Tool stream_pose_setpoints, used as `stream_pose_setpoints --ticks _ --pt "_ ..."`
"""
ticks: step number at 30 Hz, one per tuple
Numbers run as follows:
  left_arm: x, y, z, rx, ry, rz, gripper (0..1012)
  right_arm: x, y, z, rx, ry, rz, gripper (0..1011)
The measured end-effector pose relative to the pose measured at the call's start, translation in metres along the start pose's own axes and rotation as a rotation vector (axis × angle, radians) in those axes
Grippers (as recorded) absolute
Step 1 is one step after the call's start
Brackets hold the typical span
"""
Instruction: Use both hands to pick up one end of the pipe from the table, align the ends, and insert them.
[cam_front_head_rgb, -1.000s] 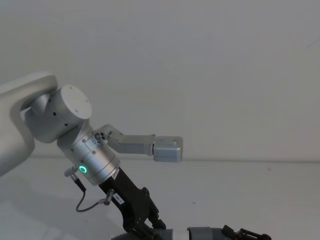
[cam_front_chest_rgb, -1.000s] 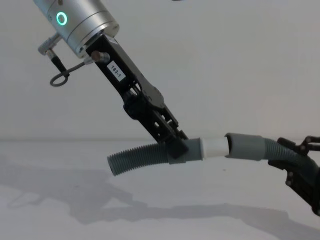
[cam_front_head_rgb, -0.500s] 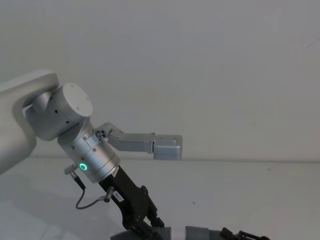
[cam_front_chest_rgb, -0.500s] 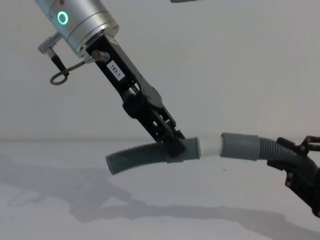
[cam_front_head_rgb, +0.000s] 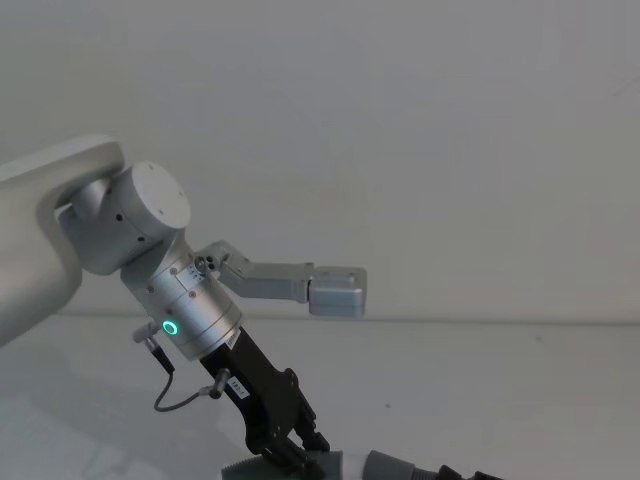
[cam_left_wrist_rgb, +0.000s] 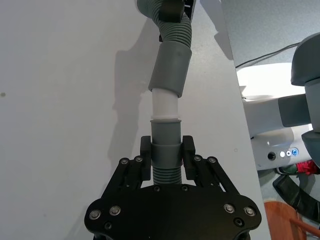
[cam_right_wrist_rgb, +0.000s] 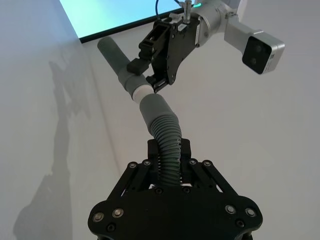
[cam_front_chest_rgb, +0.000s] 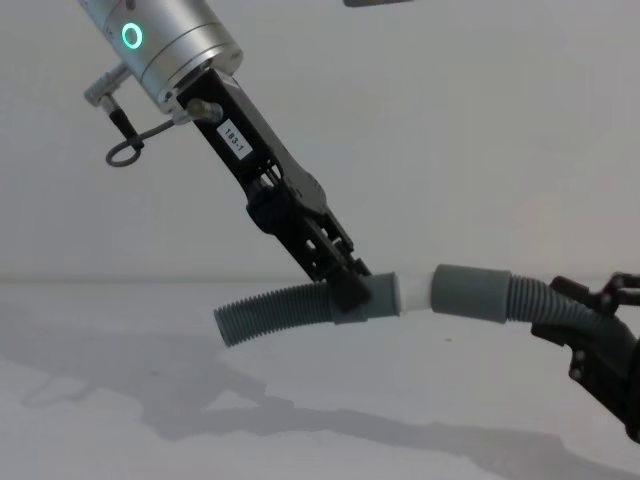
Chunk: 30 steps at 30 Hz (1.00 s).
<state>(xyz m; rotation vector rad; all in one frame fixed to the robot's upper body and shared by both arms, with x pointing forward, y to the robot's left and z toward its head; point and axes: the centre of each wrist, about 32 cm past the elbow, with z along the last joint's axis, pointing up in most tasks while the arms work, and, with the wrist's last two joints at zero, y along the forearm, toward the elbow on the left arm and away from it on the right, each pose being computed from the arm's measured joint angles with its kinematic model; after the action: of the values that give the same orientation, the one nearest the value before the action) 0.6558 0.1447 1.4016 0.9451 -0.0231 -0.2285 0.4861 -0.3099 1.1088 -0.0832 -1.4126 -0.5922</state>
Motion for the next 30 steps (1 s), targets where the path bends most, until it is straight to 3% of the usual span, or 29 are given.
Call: stream_pose_setpoints --ticks 15,30 --pt "0.0030 -0.0022 0.0012 -0.014 -0.037 -0.031 332 0.0010 -0.0009 0.0011 0.018 0.000 0.005 211" --pt "-0.0009 -0.0057 0.0039 -0.013 -0.051 -0.056 332 0.0017 -0.0030 -0.0013 0.026 -0.002 0.016 212"
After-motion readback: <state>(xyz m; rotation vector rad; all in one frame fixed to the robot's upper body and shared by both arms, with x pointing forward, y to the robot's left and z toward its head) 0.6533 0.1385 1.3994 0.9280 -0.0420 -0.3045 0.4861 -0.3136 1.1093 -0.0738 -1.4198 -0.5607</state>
